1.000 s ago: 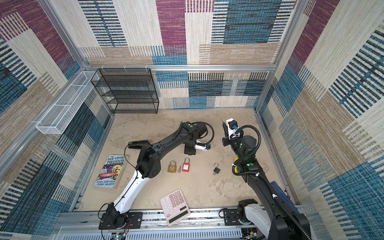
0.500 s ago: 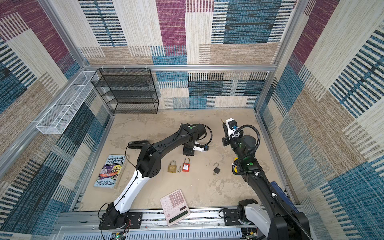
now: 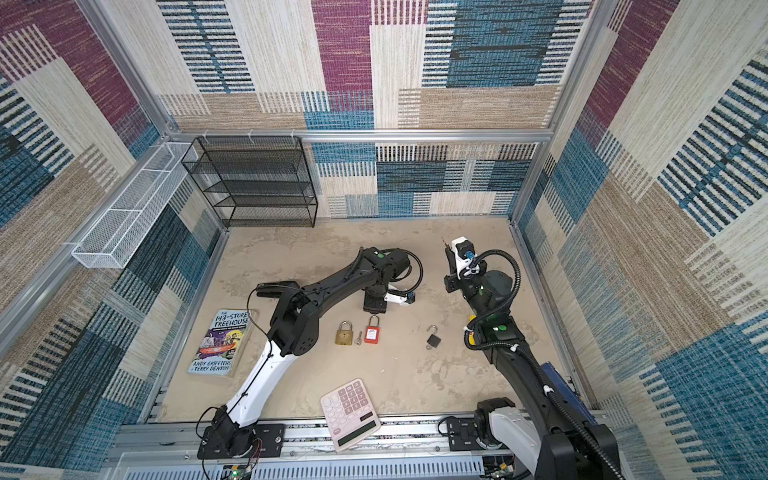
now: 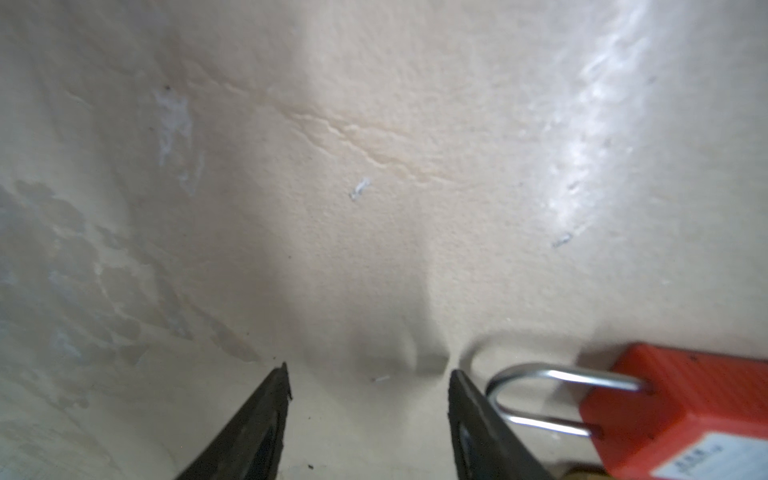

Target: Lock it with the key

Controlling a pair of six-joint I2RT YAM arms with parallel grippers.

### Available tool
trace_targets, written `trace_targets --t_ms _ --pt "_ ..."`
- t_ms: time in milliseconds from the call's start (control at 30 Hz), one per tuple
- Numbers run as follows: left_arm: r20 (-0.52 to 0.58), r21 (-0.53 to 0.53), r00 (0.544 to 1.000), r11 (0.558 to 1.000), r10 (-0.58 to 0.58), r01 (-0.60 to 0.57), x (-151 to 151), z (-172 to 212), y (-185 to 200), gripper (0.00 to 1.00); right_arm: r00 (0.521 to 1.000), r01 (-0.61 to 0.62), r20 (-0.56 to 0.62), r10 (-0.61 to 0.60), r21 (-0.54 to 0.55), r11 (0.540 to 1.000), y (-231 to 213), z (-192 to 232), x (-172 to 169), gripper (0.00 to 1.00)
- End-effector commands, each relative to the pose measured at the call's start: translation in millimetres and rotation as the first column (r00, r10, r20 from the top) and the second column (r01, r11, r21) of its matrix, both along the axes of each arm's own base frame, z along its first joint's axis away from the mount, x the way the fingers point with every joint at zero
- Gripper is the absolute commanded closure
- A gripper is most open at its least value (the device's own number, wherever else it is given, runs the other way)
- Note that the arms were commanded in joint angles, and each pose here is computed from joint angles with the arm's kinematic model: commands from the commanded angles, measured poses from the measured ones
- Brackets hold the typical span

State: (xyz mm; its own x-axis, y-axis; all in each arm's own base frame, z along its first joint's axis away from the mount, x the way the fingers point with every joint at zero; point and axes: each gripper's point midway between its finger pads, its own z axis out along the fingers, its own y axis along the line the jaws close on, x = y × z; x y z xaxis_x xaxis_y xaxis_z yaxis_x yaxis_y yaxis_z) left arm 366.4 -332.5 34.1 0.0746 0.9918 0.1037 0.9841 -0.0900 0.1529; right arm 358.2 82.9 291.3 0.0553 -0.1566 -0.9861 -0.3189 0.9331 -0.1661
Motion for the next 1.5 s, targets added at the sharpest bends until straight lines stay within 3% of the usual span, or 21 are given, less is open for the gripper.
trace_targets --t_ms 0,1100,1300,1467 --pt "0.000 -0.013 1.000 1.000 0.027 -0.027 -0.6 4.2 -0.4 0.38 1.000 -0.011 0.024 0.010 0.013 1.000 1.8 6.9 -1.0 1.00" --pt "0.003 -0.010 0.998 0.998 0.062 -0.062 -5.7 11.3 7.0 0.37 1.000 -0.017 0.018 0.016 0.026 1.000 2.7 5.3 -0.7 1.00" --pt "0.056 -0.111 0.987 0.983 0.154 -0.147 16.9 43.1 4.1 0.37 0.999 -0.035 0.018 0.033 0.072 0.997 4.9 13.9 -1.5 1.00" --pt "0.085 -0.261 0.950 0.927 0.300 -0.270 35.3 88.1 10.4 0.37 1.000 -0.026 -0.003 0.027 0.119 0.993 3.5 19.2 -1.7 1.00"
